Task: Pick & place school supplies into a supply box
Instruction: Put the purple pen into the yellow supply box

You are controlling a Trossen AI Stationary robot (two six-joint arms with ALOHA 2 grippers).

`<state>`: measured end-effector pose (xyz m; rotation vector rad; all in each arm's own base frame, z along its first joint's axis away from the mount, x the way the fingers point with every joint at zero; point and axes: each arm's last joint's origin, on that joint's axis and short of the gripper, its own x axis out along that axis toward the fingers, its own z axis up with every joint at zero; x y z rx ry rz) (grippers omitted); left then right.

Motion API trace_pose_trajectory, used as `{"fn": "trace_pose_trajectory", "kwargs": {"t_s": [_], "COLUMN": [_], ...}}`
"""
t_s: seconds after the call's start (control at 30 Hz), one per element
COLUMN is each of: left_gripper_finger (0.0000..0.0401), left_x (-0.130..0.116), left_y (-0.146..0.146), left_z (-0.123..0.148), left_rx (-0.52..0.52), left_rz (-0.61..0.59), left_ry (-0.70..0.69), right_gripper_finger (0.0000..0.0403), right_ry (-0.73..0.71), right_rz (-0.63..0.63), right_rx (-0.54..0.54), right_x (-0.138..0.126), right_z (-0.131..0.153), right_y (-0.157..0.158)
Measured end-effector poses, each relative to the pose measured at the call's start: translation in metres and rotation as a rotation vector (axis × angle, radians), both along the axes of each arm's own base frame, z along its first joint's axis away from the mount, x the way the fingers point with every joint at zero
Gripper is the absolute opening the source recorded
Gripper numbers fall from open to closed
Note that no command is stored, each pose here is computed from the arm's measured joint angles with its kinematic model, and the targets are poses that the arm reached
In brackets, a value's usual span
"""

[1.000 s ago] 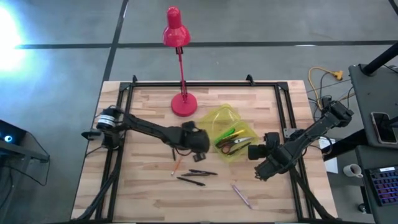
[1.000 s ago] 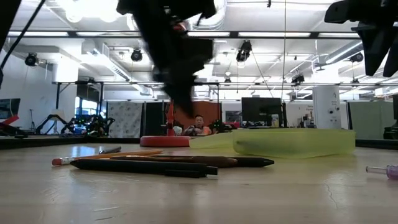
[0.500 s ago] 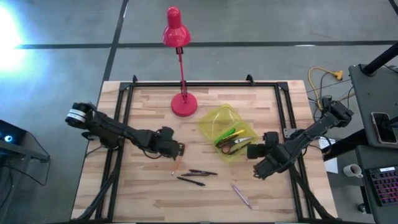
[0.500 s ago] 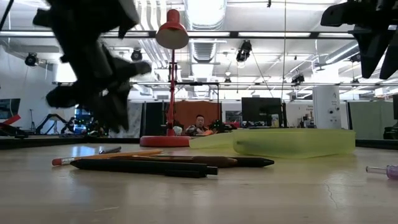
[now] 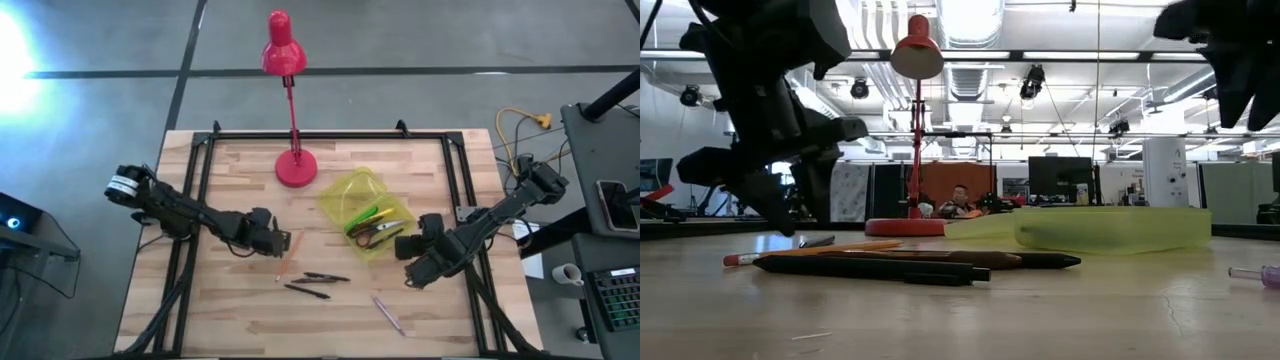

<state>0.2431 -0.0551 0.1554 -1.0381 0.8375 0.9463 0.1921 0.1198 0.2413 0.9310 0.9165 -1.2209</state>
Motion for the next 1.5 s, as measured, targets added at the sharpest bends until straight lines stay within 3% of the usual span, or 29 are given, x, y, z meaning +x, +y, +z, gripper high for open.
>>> {"fn": "trace_pose_trajectory", "kwargs": {"t_s": [0.07,0.2,0.3,0.37,0.43,0.57,0.67,0.87,0.97,1.1,1.23,1.43,1.5], "left_gripper_finger": [0.0198,0.0198,0.0198,0.0198,0.0198,0.0198,0.0198,0.0198,0.0198,0.0198,0.0198,0.0198,0.0198], "left_x": [0.0,0.0,0.0,0.001,0.001,0.001,0.001,0.001,0.001,0.001,0.001,0.001,0.001], "left_y": [0.0,0.0,0.0,0.0,-0.001,-0.001,-0.001,-0.002,-0.002,-0.002,-0.002,-0.002,-0.002], "left_z": [0.0,0.001,0.0,0.0,0.001,0.0,0.0,0.0,0.0,0.0,0.0,0.0,0.0], "left_rx": [0.0,0.01,0.013,0.012,0.014,0.023,0.03,0.052,0.055,0.047,0.035,0.044,0.044], "left_rz": [-0.002,-0.028,-0.035,-0.036,-0.043,-0.087,-0.105,-0.161,-0.17,-0.175,-0.19,-0.23,-0.231], "left_ry": [0.001,0.006,0.007,0.004,0.003,0.015,0.019,0.029,0.031,0.033,0.039,0.048,0.049], "right_gripper_finger": [0.0121,0.0121,0.0121,0.0121,0.0121,0.0121,0.0128,0.0163,0.0176,0.0179,0.0144,0.0028,0.0022], "right_ry": [-0.062,-0.234,-0.175,-0.089,-0.039,-0.1,-0.083,-0.018,0.044,0.102,0.123,0.144,0.141], "right_rz": [0.136,0.546,0.841,0.937,0.937,0.959,0.912,0.822,0.802,0.672,0.647,0.633,0.602], "right_rx": [0.063,0.132,0.122,0.179,0.249,0.316,0.293,0.131,0.13,0.1,0.094,0.097,0.101], "right_x": [0.008,0.029,0.03,0.026,0.024,0.028,0.035,0.046,0.052,0.053,0.053,0.053,0.053], "right_z": [-0.001,-0.006,-0.021,-0.034,-0.046,-0.055,-0.065,-0.088,-0.101,-0.115,-0.123,-0.124,-0.121], "right_y": [0.01,0.044,0.068,0.082,0.097,0.133,0.15,0.162,0.164,0.163,0.162,0.159,0.157]}}
